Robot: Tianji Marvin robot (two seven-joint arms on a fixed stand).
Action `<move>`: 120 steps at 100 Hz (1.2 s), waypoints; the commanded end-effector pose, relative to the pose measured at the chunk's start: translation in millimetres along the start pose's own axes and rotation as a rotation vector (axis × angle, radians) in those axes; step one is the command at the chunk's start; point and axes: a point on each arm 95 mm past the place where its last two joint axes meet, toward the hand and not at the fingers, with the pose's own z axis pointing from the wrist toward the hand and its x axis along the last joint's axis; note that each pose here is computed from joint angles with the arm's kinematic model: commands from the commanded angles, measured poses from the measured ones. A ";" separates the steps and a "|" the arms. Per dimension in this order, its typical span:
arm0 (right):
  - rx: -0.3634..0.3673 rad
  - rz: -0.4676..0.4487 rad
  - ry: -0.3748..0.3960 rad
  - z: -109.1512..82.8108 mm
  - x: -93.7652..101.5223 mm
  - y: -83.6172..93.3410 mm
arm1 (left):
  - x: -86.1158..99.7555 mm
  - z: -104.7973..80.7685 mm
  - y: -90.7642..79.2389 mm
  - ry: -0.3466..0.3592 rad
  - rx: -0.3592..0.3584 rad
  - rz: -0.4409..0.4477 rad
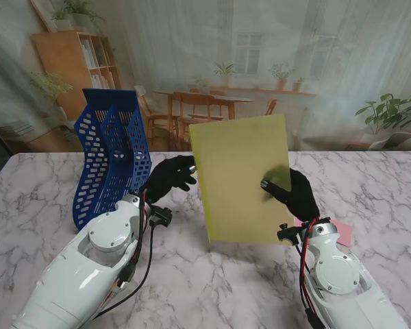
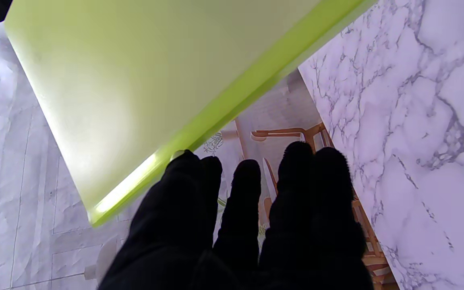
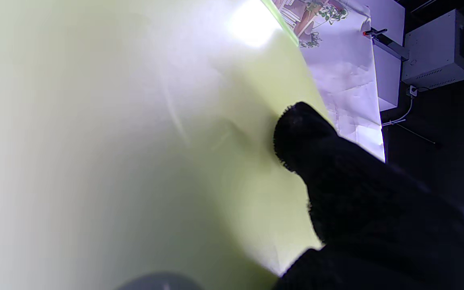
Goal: Open the sliding file folder, put the receipt in and insert it into the document holder
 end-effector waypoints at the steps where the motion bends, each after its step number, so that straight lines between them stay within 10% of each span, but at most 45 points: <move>1: 0.008 0.011 -0.003 1.0 1.4 -2.6 | 3.9 1.2 1.2 0.013 -0.049 0.002; 120: -0.045 0.044 0.048 10.4 8.7 -4.1 | -0.8 4.9 10.0 0.020 -0.058 -0.016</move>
